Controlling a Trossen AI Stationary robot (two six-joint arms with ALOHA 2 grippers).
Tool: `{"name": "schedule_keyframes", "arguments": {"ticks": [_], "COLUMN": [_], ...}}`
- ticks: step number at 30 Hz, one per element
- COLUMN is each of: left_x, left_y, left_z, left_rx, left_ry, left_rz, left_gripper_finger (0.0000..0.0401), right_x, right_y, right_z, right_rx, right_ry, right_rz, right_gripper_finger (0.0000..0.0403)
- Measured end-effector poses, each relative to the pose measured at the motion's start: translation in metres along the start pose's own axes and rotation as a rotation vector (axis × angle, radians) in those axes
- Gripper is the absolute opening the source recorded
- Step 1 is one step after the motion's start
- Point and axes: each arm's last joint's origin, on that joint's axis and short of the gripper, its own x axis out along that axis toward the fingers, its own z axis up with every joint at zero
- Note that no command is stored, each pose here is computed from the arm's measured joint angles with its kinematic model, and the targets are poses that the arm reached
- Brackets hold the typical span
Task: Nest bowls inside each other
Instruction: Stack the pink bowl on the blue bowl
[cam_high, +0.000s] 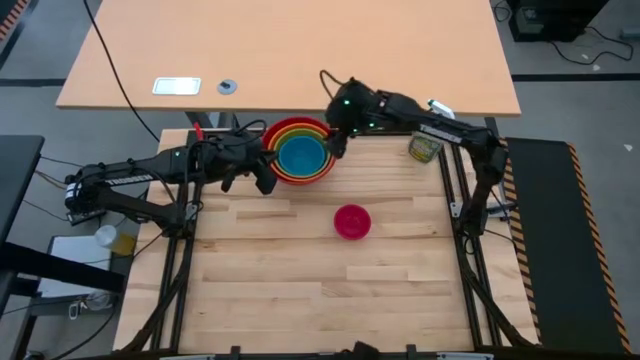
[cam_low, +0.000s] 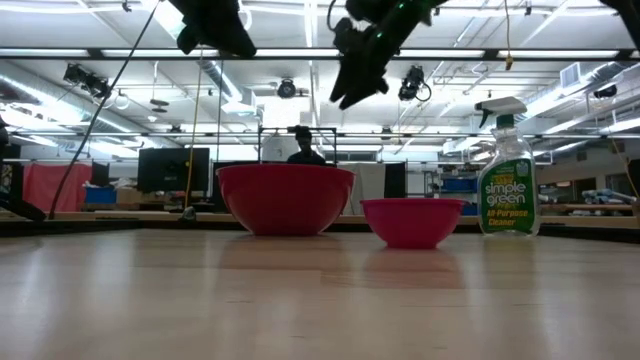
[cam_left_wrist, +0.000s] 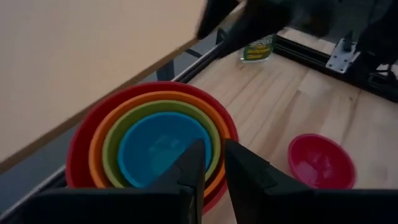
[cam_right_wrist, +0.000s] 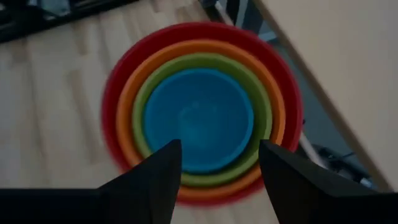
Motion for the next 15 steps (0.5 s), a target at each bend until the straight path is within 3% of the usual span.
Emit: {"name": "schedule_keyframes", "arguments": {"ticks": [11, 15], "left_x": [0.012, 0.023], "left_y": [0.009, 0.015], "left_z": [-0.005, -0.004], "left_rx": [0.159, 0.178], "left_ry": [0.075, 0.116], "left_rz": [0.055, -0.003], "left_gripper_finger": [0.0061, 0.0061], "right_x": [-0.002, -0.002], "right_y": [0.042, 0.056], "right_z": [-0.042, -0.062], "right_rx": [-0.03, -0.016], "right_ry": [0.121, 0.081], "right_rz": [0.122, 0.184], "right_gripper_finger": [0.0219, 0.0215]}}
